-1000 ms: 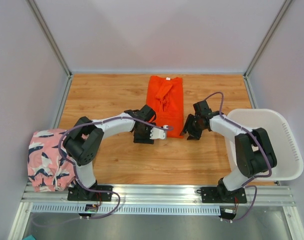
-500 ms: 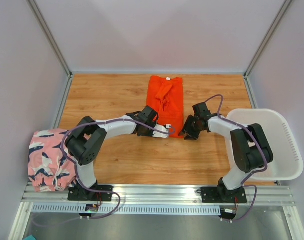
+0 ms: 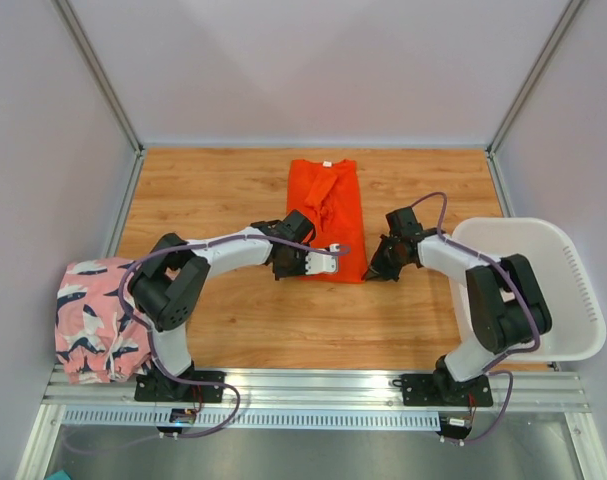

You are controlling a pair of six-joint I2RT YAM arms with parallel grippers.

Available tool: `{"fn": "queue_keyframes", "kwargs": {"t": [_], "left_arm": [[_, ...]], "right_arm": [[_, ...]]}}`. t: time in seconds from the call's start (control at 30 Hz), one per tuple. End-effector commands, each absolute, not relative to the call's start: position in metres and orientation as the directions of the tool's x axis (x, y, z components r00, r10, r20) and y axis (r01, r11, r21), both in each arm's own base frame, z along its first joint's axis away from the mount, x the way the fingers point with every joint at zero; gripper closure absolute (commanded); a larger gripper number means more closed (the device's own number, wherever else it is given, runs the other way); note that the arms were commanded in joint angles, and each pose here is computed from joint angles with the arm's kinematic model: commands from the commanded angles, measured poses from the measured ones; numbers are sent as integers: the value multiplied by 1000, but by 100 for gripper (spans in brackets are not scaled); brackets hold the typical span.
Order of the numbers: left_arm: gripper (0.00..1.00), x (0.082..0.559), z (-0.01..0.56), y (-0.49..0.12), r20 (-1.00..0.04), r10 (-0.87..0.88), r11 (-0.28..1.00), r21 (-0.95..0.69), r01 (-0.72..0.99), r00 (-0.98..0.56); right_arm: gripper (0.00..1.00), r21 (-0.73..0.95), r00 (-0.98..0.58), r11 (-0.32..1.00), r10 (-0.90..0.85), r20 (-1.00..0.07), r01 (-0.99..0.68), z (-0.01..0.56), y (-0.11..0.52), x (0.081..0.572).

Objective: Fold and stack the mixed laundry pile
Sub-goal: Fold the T-shirt.

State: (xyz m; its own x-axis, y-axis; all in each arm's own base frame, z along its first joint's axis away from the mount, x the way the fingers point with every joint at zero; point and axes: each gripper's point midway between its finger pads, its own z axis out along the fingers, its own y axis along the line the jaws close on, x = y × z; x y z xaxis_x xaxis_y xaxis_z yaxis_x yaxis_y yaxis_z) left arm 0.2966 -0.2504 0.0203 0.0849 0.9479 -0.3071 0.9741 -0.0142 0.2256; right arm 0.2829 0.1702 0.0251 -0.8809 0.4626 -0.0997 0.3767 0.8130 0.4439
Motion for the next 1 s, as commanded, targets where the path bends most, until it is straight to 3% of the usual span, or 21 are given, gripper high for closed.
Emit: {"fn": "queue_keyframes", "kwargs": {"t": [0.0, 0.2, 0.4, 0.57, 0.67, 0.8, 0.97], "left_arm": [[100, 257, 49, -249, -370, 928, 79, 59, 995, -52], [100, 198, 76, -230, -357, 921, 111, -140, 984, -155], [100, 130, 124, -206, -374, 911, 46, -325, 945, -173], [100, 94, 156, -187, -397, 901, 12, -382, 924, -175], [100, 97, 167, -192, -434, 868, 50, -408, 911, -242], [100, 162, 166, -194, -460, 780, 246, -399, 883, -425], [100, 215, 164, -204, -496, 728, 310, -378, 872, -473]], "right_arm": [[100, 453, -909, 833, 403, -103, 318, 47, 168, 257], [100, 419, -955, 869, 296, -16, 262, 63, 167, 185], [100, 442, -971, 869, 235, 29, 224, 103, 177, 125], [100, 486, -973, 848, 232, 20, 212, 158, 179, 111], [100, 527, -974, 829, 225, -9, 186, 181, 190, 125], [100, 544, -983, 827, 184, -27, 140, 180, 209, 159], [100, 556, -970, 814, 239, -53, 170, 155, 218, 223]]}}
